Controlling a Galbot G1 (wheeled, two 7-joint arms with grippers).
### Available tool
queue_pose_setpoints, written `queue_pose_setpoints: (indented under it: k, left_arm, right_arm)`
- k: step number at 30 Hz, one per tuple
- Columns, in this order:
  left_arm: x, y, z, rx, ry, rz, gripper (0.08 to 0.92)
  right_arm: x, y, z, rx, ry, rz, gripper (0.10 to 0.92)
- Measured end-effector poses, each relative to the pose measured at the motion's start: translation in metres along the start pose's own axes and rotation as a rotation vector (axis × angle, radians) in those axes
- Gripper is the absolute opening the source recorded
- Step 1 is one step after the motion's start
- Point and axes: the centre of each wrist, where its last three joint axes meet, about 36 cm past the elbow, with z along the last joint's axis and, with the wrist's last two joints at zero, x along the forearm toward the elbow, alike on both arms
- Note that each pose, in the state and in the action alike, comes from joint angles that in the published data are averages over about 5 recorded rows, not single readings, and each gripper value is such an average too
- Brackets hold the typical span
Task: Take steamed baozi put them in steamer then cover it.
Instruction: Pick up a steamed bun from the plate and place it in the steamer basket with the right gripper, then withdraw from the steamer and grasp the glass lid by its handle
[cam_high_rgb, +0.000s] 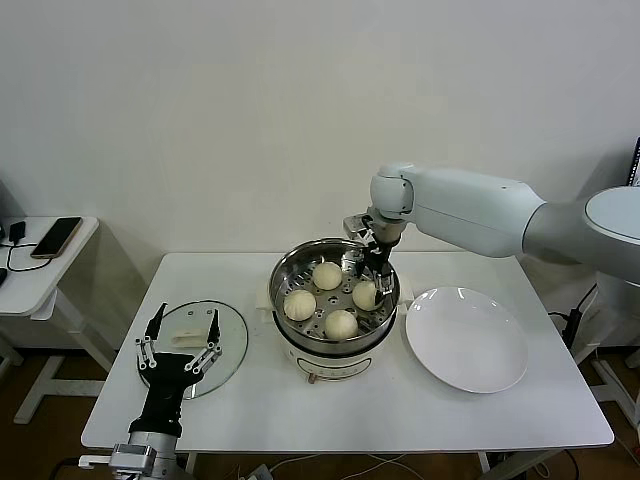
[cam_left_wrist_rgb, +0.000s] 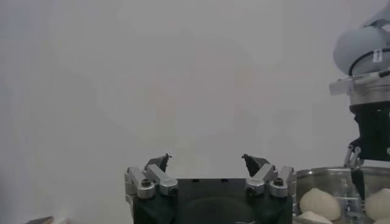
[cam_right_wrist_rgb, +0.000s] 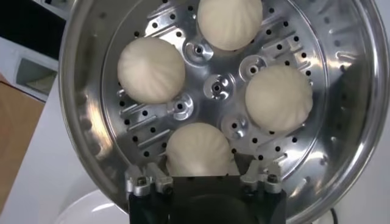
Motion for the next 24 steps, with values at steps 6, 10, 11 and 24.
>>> queue_pose_setpoints:
  k: [6, 10, 11, 24]
  left_arm:
    - [-0.003, 0.002, 0.002, -0.052, -0.005, -0.014, 0.823]
    - [-0.007, 0.003, 0.004, -0.118, -0.008, -0.025, 0.823]
    - [-0.008, 0.003, 0.005, -0.138, -0.009, -0.029, 0.823]
    - [-0.028, 0.022, 0.023, -0.492, -0.025, -0.066, 0.823]
  right_arm:
    - [0.027, 0.009, 0.010, 0.023, -0.076, 0.051, 0.823]
    - [0.047, 0.023, 0.024, 0.041, -0.190, 0.140, 0.823]
    - [0.049, 0.028, 0.028, 0.045, -0.225, 0.171, 0.823]
    - [0.008, 0.096, 0.071, -0.108, -0.754, 0.965, 0.823]
